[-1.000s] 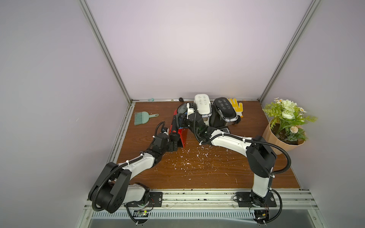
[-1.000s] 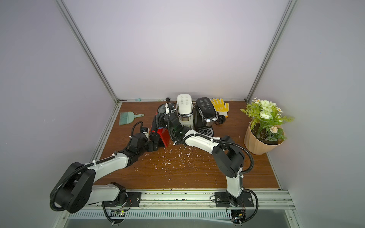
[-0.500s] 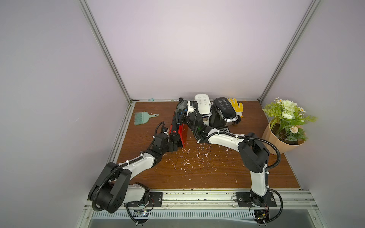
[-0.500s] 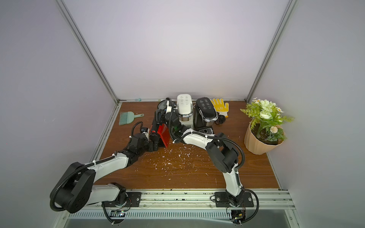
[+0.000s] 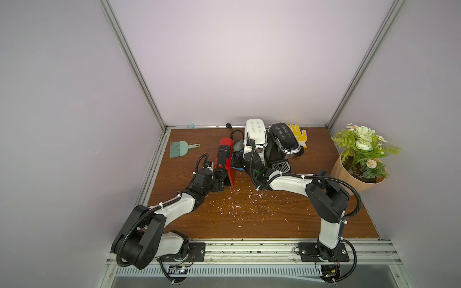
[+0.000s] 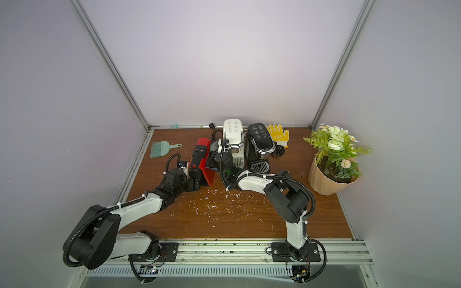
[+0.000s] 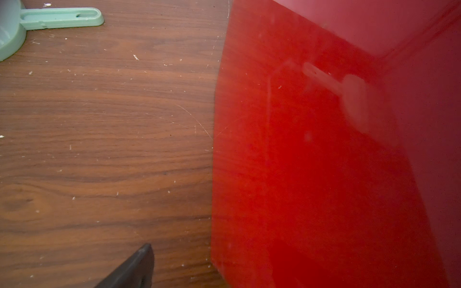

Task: Wipe the surface of a coffee machine
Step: Wipe the dirt from the surface of the coffee machine, then adjust the cleaning item, then wipe the dirt from the surface of the coffee machine.

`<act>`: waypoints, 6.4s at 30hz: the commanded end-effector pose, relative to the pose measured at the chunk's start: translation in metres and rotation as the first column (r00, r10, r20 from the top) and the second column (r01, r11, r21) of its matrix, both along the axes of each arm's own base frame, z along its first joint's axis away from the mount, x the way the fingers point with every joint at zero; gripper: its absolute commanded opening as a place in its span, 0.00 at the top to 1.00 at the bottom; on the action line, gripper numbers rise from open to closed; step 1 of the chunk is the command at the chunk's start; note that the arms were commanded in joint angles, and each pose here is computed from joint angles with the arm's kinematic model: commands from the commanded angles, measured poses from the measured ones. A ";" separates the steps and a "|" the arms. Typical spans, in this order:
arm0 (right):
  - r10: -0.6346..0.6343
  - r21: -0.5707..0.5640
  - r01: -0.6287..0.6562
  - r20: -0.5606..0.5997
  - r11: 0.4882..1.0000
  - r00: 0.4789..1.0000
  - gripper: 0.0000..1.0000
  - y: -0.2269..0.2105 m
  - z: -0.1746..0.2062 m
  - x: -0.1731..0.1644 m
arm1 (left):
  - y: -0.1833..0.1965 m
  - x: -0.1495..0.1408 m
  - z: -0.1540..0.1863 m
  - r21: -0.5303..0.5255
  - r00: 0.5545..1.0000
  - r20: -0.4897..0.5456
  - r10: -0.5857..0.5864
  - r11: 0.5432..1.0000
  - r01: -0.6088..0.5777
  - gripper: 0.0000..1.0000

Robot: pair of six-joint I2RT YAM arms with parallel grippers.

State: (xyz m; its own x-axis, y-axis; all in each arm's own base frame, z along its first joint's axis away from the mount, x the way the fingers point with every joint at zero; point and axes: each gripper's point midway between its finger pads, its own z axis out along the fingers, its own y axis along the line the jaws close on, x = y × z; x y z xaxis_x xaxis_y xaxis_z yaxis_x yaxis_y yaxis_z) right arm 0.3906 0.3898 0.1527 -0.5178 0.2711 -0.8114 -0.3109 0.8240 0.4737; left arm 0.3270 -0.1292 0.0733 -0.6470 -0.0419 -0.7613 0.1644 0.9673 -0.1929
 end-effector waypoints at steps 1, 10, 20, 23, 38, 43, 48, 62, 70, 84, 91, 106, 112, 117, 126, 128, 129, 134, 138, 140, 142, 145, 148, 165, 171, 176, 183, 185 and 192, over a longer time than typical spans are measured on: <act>0.195 -0.037 -0.203 -0.151 0.979 0.969 0.81 0.037 -0.047 -0.060 | -0.019 0.008 0.023 -0.061 0.995 0.073 -0.062 0.996 0.066 0.01; 0.297 0.017 -0.298 -0.149 0.955 0.943 0.81 0.047 -0.026 -0.110 | -0.020 0.005 0.025 -0.070 0.994 0.082 -0.066 0.995 0.072 0.01; 0.417 0.148 -0.402 -0.095 0.904 0.904 0.81 0.056 0.038 -0.157 | -0.035 -0.001 0.026 -0.086 0.992 0.085 -0.090 0.992 0.097 0.01; 0.401 0.143 -0.389 -0.073 0.910 0.913 0.81 0.045 0.048 -0.160 | -0.038 -0.003 0.024 -0.092 0.993 0.079 -0.083 0.992 0.090 0.01; 0.257 0.040 -0.260 0.068 0.965 0.964 0.81 -0.033 0.101 -0.131 | -0.047 -0.027 0.038 -0.176 0.993 0.066 -0.093 0.979 0.103 0.00; 0.298 -0.003 -0.299 0.105 0.954 0.949 0.80 -0.059 0.120 -0.116 | -0.044 -0.043 0.064 -0.172 0.990 0.067 -0.125 0.976 0.135 0.00; 0.389 -0.019 -0.391 0.141 0.920 0.910 0.80 -0.071 0.134 -0.113 | -0.039 -0.066 0.094 -0.222 0.988 0.061 -0.144 0.963 0.154 0.01; 0.689 0.217 -0.764 0.333 0.608 0.644 0.80 -0.057 0.212 -0.155 | -0.108 -0.120 0.253 -0.425 0.728 0.480 -0.489 0.597 0.681 0.01; 0.717 0.204 -0.803 0.366 0.560 0.593 0.80 -0.065 0.231 -0.166 | -0.140 -0.120 0.305 -0.419 0.581 0.569 -0.582 0.403 0.814 0.01; 0.772 0.175 -0.857 0.374 0.485 0.514 0.80 -0.065 0.230 -0.185 | -0.151 -0.077 0.303 -0.475 0.683 0.498 -0.534 0.492 0.730 0.01; 0.772 0.149 -0.853 0.370 0.500 0.517 0.80 -0.063 0.228 -0.185 | -0.163 -0.067 0.291 -0.532 0.694 0.462 -0.552 0.453 0.715 0.05; 0.675 0.163 -0.764 0.380 0.624 0.632 0.78 -0.060 0.228 -0.150 | -0.161 -0.068 0.266 -0.523 0.723 0.400 -0.563 0.508 0.685 0.66; 0.632 0.180 -0.708 0.341 0.683 0.696 0.70 -0.063 0.212 -0.137 | -0.154 -0.057 0.264 -0.455 0.756 0.363 -0.544 0.605 0.653 1.00; 0.540 0.145 -0.585 0.258 0.798 0.801 0.48 -0.075 0.188 -0.115 | -0.137 -0.040 0.268 -0.388 0.809 0.342 -0.479 0.712 0.586 1.00; 0.444 0.057 -0.454 0.140 0.889 0.885 0.38 -0.096 0.140 -0.102 | -0.038 -0.005 0.310 -0.250 0.909 0.403 -0.110 0.942 0.225 1.00; 0.442 0.046 -0.449 0.113 0.892 0.890 0.37 -0.096 0.130 -0.102 | -0.016 0.000 0.314 -0.217 0.912 0.411 -0.007 0.970 0.106 1.00; 0.447 0.045 -0.453 0.106 0.890 0.888 0.38 -0.096 0.127 -0.102 | -0.006 0.002 0.313 -0.211 0.909 0.414 0.043 0.976 0.050 1.00; 0.422 0.033 -0.425 0.060 0.905 0.904 0.38 -0.100 0.104 -0.098 | 0.036 0.023 0.288 -0.306 0.879 0.398 0.261 0.942 -0.141 1.00; 0.439 0.043 -0.441 0.043 0.897 0.897 0.38 -0.096 0.099 -0.100 | 0.064 0.050 0.251 -0.458 0.882 0.318 0.349 0.871 -0.179 1.00; 0.433 0.034 -0.434 0.031 0.901 0.901 0.37 -0.097 0.096 -0.099 | 0.069 0.060 0.233 -0.507 0.889 0.281 0.361 0.843 -0.182 1.00; 0.425 0.019 -0.426 0.017 0.905 0.905 0.38 -0.097 0.096 -0.096 | 0.060 0.069 0.216 -0.552 0.915 0.244 0.321 0.822 -0.141 1.00; 0.418 0.014 -0.419 0.020 0.908 0.908 0.38 -0.096 0.101 -0.092 | 0.040 0.080 0.186 -0.589 0.952 0.190 0.238 0.804 -0.083 1.00; 0.412 0.026 -0.412 0.016 0.911 0.911 0.38 -0.093 0.102 -0.088 | 0.027 0.090 0.149 -0.603 0.978 0.112 0.173 0.795 -0.072 1.00; 0.384 0.026 -0.384 -0.031 0.923 0.923 0.38 -0.090 0.085 -0.078 | -0.003 0.108 0.082 -0.623 1.000 -0.004 0.009 0.782 -0.009 1.00; 0.396 0.042 -0.395 -0.036 0.918 0.917 0.38 -0.087 0.087 -0.080 | 0.004 0.136 0.160 -0.564 0.988 0.152 0.037 0.824 0.056 1.00; 0.378 0.026 -0.377 -0.035 0.926 0.925 0.38 -0.094 0.090 -0.084 | 0.000 0.151 0.174 -0.556 0.981 0.194 0.022 0.826 0.091 1.00; 0.355 0.011 -0.355 -0.037 0.935 0.934 0.38 -0.102 0.088 -0.088 | -0.010 0.135 0.121 -0.582 0.997 0.079 -0.011 0.812 0.055 1.00; 0.365 0.012 -0.365 -0.042 0.931 0.930 0.38 -0.100 0.086 -0.089 | -0.015 0.122 0.104 -0.572 0.999 0.042 -0.016 0.820 0.037 1.00; 0.399 0.033 -0.398 -0.045 0.917 0.916 0.38 -0.088 0.085 -0.086 | -0.033 0.073 0.072 -0.543 0.995 -0.058 -0.086 0.839 0.041 1.00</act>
